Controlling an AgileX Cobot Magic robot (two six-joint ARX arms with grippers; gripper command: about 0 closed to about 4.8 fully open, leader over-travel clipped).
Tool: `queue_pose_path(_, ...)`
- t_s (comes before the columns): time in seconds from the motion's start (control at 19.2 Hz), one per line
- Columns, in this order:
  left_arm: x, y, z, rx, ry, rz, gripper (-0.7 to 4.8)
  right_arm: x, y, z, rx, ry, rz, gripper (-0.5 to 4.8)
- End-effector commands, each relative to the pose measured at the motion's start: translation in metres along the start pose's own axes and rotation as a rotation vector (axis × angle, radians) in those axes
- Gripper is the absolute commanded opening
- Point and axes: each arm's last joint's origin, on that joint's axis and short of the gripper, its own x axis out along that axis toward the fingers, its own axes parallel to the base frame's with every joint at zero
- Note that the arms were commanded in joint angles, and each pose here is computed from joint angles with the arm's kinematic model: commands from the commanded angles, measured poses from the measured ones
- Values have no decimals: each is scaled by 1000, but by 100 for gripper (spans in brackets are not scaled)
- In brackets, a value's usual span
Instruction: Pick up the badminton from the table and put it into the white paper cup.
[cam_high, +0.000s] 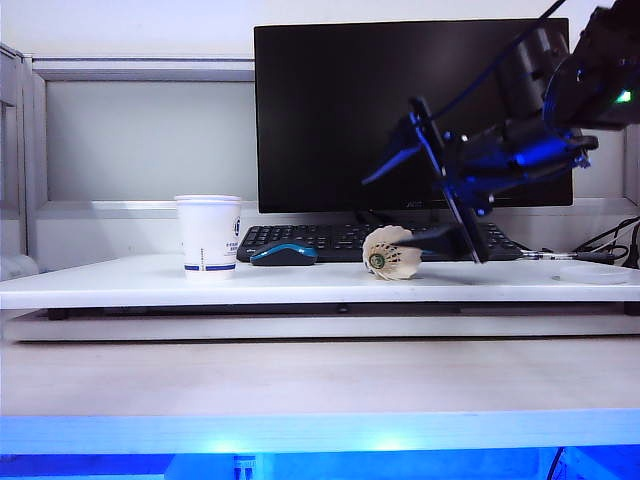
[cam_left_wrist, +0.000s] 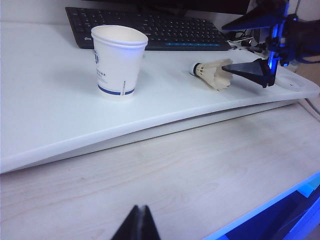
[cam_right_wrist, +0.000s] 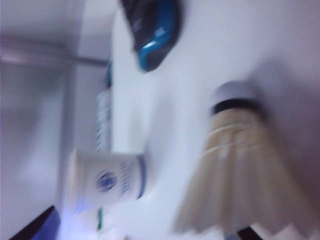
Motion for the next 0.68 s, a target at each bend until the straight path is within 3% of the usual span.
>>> queue_pose_path(0.05,0,0,-2,-16,21,-13,-6,3,-3,1,-4,-41,-22,390)
queue_pose_path(0.1,0,0,-2,-17,21,-13,-6,6,-7,0,-1,-41,-34,339)
queue_pose_path(0.26,0,0,-2,-16,21,-13,-6,11,-11,0,2,-52,-48,288)
queue_pose_path(0.31,0,0,-2,-17,21,-13,-6,14,-12,1,-3,-56,-42,186)
queue_pose_path(0.47,0,0,-2,-17,21,-13,-6,15,-10,3,-19,-81,-23,15)
queue_pose_path(0.52,0,0,-2,-16,21,-13,-6,15,-9,4,-25,-92,-16,-8)
queue_pose_path(0.68,0,0,-2,-16,21,-13,-6,15,-8,4,-29,-89,-6,-8)
